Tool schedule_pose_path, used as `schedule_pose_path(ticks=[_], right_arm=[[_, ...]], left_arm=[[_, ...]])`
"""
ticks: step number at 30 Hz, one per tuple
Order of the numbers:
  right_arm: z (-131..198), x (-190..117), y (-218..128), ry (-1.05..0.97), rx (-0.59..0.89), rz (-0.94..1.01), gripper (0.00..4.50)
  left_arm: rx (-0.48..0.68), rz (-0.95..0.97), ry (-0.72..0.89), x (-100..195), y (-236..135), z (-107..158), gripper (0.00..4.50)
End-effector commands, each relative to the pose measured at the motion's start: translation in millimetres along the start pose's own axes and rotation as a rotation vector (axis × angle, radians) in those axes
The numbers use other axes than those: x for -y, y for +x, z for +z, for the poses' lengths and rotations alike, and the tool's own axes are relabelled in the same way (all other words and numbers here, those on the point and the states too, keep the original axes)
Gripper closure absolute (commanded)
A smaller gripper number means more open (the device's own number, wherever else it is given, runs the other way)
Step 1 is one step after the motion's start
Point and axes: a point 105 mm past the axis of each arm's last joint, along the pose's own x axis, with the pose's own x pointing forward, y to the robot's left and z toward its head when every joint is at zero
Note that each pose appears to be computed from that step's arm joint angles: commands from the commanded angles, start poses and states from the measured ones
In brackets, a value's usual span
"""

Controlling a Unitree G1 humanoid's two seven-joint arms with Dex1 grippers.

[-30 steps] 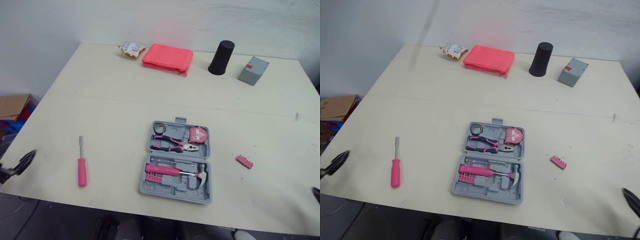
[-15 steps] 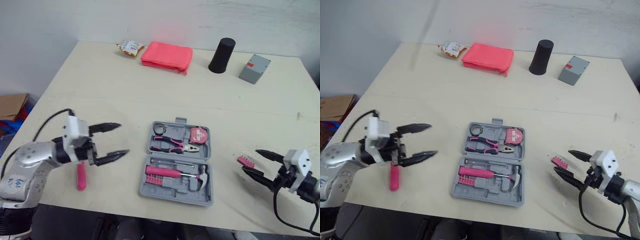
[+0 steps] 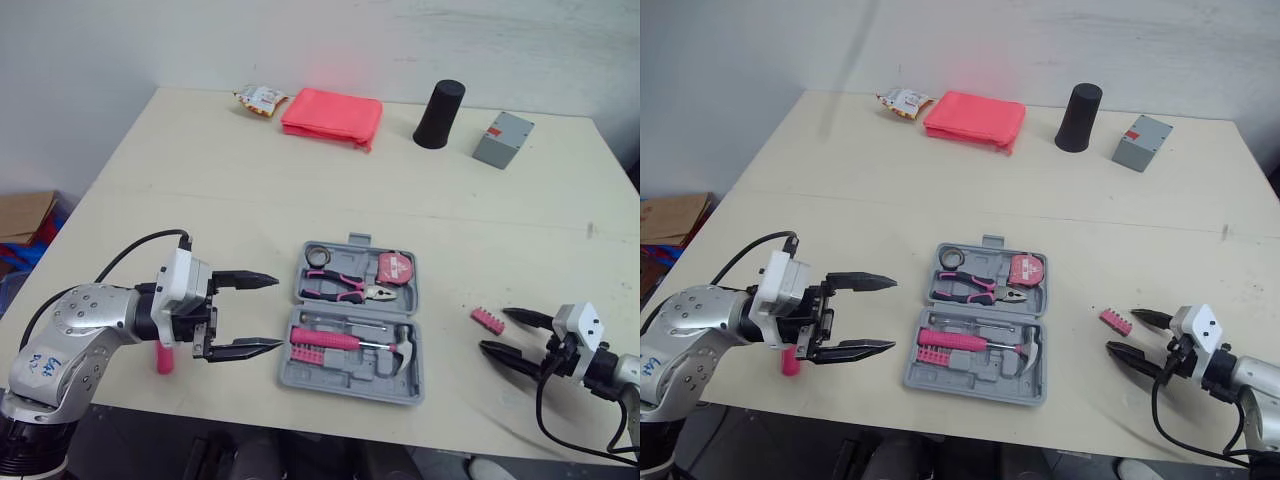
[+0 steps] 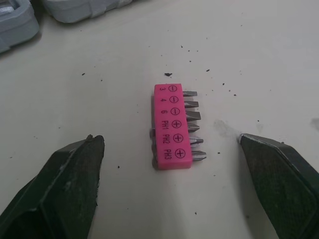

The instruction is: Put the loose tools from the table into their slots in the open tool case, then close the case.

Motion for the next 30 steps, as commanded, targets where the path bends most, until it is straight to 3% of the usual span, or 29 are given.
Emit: schedule_pose_path(ticks=[1,2,5,11,16,20,26,30], right_arm=[[-6,-4,6,0.011,-0.008,0.025,0.0],[-7,-4,6,0.009,-0.012,0.033,0.0],[-9,-5,9,0.005,-0.019,0.048,0.79],[-9,-2,14,0.006,-0.003,0.039,3.65],[-2,5,11,-0.052,0.037,-0.008,3.74],[45,3,11,-0.214,0.134,0.021,3.74],[103,-41,19,-0.315,0.086,0.279,3.74],[120,-74,35,-0.23,-0.081,0.383,3.74]], left_arm=[[-0.009,-0.032,0.021,4,2,3,0.09],[-0.012,-0.036,0.021,4,2,3,0.09],[-0.017,-0.039,0.019,5,1,2,0.0],[-0.036,-0.055,0.017,6,1,-1,0.0],[-0.029,-0.061,0.023,8,4,-1,0.0],[-0.008,-0.076,0.052,9,8,-2,0.0],[-0.001,-0.128,0.094,9,10,-10,0.0],[-0.011,-0.152,0.097,7,13,-16,0.0]])
